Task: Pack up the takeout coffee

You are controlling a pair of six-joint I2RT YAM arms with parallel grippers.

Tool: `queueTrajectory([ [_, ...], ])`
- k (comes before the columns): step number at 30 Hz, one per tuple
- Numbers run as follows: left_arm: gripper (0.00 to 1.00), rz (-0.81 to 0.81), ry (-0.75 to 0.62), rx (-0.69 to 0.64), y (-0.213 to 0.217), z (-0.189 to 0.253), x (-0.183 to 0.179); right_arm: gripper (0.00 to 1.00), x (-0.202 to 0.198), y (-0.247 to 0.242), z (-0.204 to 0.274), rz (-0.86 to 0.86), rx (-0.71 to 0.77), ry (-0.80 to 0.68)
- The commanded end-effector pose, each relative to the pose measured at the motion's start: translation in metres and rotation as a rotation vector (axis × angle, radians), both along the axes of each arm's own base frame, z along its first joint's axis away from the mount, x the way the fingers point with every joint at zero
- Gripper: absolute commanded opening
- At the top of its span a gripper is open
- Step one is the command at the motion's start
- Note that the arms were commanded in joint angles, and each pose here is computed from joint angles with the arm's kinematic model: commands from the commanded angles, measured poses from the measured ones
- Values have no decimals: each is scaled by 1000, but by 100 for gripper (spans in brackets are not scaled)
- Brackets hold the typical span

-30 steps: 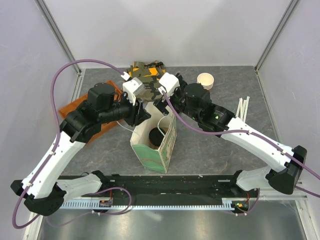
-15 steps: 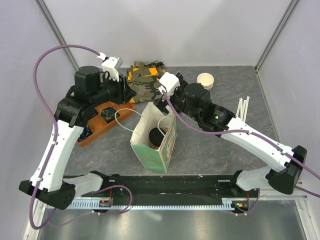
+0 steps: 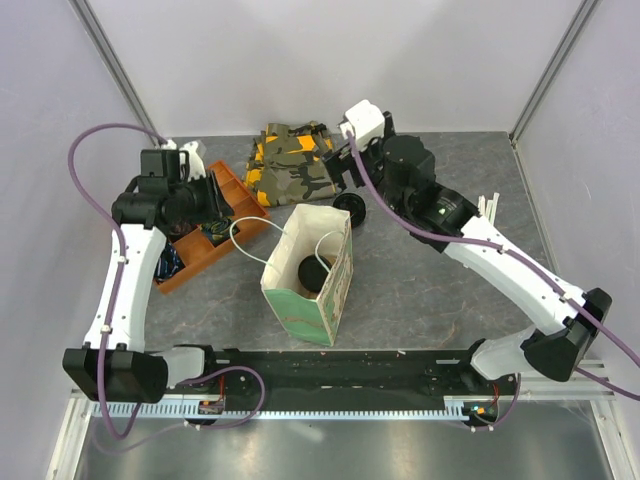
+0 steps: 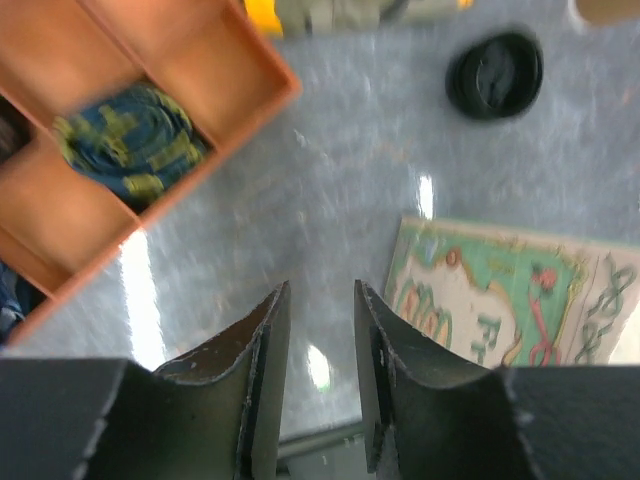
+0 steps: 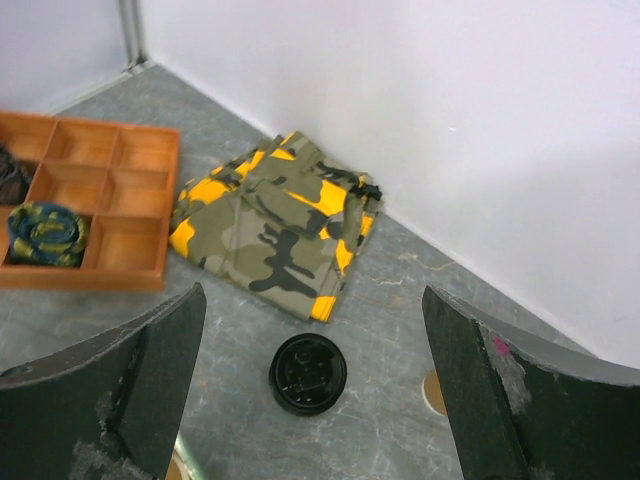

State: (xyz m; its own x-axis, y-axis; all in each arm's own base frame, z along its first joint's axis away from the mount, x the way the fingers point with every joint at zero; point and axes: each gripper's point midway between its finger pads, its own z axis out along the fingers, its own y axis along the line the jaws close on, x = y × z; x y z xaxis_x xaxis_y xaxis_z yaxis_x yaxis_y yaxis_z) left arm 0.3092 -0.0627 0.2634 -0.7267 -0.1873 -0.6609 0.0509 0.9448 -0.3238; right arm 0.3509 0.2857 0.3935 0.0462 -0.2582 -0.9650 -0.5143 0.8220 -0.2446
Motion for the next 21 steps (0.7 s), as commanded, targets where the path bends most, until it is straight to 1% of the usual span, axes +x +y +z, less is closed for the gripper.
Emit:
queueTrajectory([
  [1,38,-47,29,-122,-16,-2,-28,98,18,-30,25,-113,104,21],
  [5,38,-94,38,-162,-25,-7,-40,98,32,-76,20,-235,99,61],
  [7,38,-92,44,-162,-25,-11,-44,98,32,-99,9,-290,85,112],
  [8,38,-93,46,-158,-25,-13,-45,98,38,-122,2,-342,78,138],
  [9,38,-89,44,-159,-24,-13,-46,98,34,-135,-13,-365,54,198],
  [10,38,-89,45,-161,-25,-14,-46,98,38,-164,-23,-430,44,234],
  [11,38,-91,47,-165,-25,-15,-46,98,37,-180,-43,-460,20,290],
  [12,38,-96,46,-172,-27,-16,-46,98,29,-200,-67,-491,-23,383],
  [13,38,-98,41,-172,-27,-15,-47,98,28,-230,-83,-531,-34,444],
  [14,38,-101,38,-174,-27,-16,-47,98,22,-247,-109,-558,-69,518],
  [15,38,-103,25,-170,-27,-14,-46,96,13,-264,-132,-584,-105,610],
  [16,38,-105,14,-171,-27,-12,-46,94,8,-296,-145,-634,-114,666],
  [17,38,-103,4,-166,-26,-11,-45,94,2,-311,-163,-649,-122,726],
  [18,38,-104,-5,-166,-26,-9,-44,89,-3,-327,-180,-676,-126,798],
  [19,38,-107,-12,-167,-27,-7,-44,84,-8,-356,-189,-734,-96,840],
  [20,38,-105,-18,-167,-27,-6,-44,80,-10,-363,-200,-722,-91,882],
  [21,38,-106,-18,-168,-27,-7,-44,72,-8,-370,-219,-729,-104,950],
])
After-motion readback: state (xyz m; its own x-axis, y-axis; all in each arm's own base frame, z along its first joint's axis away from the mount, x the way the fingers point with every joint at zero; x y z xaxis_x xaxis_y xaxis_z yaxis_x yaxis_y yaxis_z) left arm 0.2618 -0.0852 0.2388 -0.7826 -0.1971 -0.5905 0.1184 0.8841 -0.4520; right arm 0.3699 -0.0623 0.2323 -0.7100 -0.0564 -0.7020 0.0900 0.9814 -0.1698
